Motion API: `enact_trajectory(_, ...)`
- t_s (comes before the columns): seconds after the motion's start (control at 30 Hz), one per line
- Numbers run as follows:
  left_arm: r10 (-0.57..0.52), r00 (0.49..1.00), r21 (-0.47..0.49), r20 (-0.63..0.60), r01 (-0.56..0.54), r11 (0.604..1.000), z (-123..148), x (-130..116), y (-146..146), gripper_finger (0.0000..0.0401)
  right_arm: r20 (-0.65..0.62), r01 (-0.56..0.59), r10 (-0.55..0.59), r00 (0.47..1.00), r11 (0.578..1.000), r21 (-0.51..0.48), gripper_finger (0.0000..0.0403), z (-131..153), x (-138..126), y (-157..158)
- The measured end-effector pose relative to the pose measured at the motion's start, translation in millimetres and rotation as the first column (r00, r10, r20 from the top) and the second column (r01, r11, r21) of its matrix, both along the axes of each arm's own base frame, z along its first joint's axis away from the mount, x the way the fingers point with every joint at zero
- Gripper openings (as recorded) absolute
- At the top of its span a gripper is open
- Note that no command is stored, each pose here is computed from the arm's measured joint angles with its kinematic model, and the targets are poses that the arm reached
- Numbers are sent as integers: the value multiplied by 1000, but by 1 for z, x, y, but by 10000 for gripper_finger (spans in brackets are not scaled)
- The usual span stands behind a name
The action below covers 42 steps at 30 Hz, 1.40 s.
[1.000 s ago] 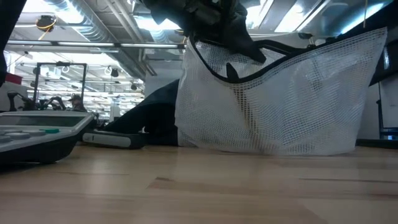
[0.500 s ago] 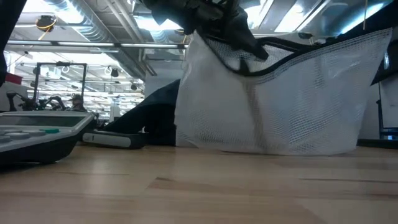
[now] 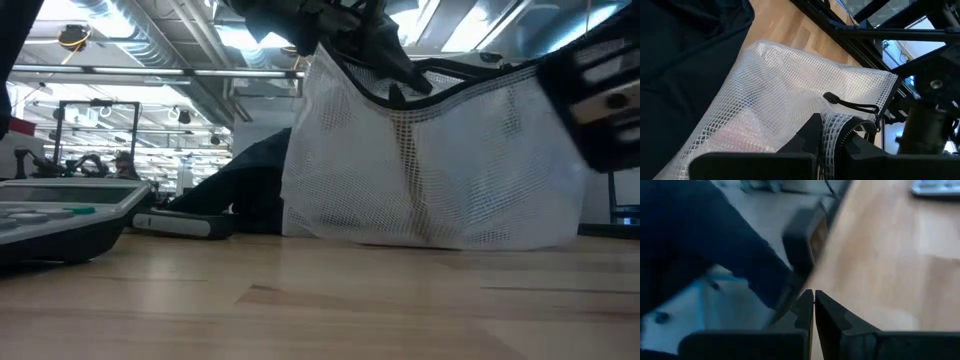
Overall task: Unpack backpack
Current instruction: Put the gray calculator into the transparent zip bag
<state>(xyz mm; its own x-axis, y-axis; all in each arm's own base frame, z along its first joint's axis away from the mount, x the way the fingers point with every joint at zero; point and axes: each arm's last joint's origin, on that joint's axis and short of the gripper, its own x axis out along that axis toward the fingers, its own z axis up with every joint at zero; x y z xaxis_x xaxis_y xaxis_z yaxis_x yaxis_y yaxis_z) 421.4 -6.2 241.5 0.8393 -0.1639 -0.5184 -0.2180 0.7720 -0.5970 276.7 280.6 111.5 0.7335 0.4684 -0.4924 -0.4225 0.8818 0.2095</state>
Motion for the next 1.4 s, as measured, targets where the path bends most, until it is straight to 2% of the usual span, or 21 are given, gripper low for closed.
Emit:
enact_trajectory(0.07,0,1000,0,1,0,1000,0,0,0,0,25,-2,2,1000,999,32,0,-1,2,2)
enact_trajectory(0.13,-1,1000,1,3,1,1000,0,0,0,0,37,47,-47,998,999,20,0,-3,1,3)
enact_trajectory(0.2,-1,1000,1,4,1,1000,0,0,0,0,43,150,-149,988,989,-18,0,-6,-3,3)
enact_trajectory(0.27,-2,1000,2,5,2,1000,0,0,0,0,80,287,-282,956,956,-65,0,-8,-6,1)
enact_trajectory(0.33,-2,1000,3,6,2,1000,0,0,0,0,132,465,-454,881,883,-62,0,-9,-9,-2)
enact_trajectory(0.4,-2,1000,3,6,2,1000,0,0,0,0,149,594,-585,798,804,-26,0,-11,-11,-6)
enact_trajectory(0.5,-3,1000,4,6,3,1000,0,0,0,0,195,694,-676,710,719,-36,0,-14,-18,-7)
enact_trajectory(0.57,-2,1000,4,11,2,1000,1,0,0,0,250,739,-704,665,667,-90,0,-17,-16,-6)
enact_trajectory(0.67,4,1000,-4,18,-4,1000,2,1,1,0,279,762,-710,647,613,-208,0,-24,-1,-3)
enact_trajectory(0.73,6,1000,-7,21,-6,1000,2,1,1,0,268,748,-702,660,584,-315,0,-30,15,-2)
enact_trajectory(0.8,14,1000,-21,19,-14,1000,2,1,0,0,284,740,-698,658,527,-418,0,-39,27,-2)
enact_trajectory(0.87,25,1000,-41,19,-24,999,2,1,0,0,329,751,-697,638,466,-469,0,-40,33,2)
enact_trajectory(0.97,37,999,-76,26,-35,996,3,2,1,0,380,795,-721,579,395,-460,0,-41,33,4)
enact_trajectory(1.07,47,998,-89,37,-43,995,6,2,2,0,406,800,-715,569,368,-474,0,-41,27,4)
enact_trajectory(1.2,55,997,-96,47,-50,994,9,1,5,0,392,792,-721,572,358,-495,0,-41,22,2)
enact_trajectory(1.4,56,997,-106,51,-50,993,12,0,5,0,405,779,-720,563,298,-552,0,-36,7,-7)
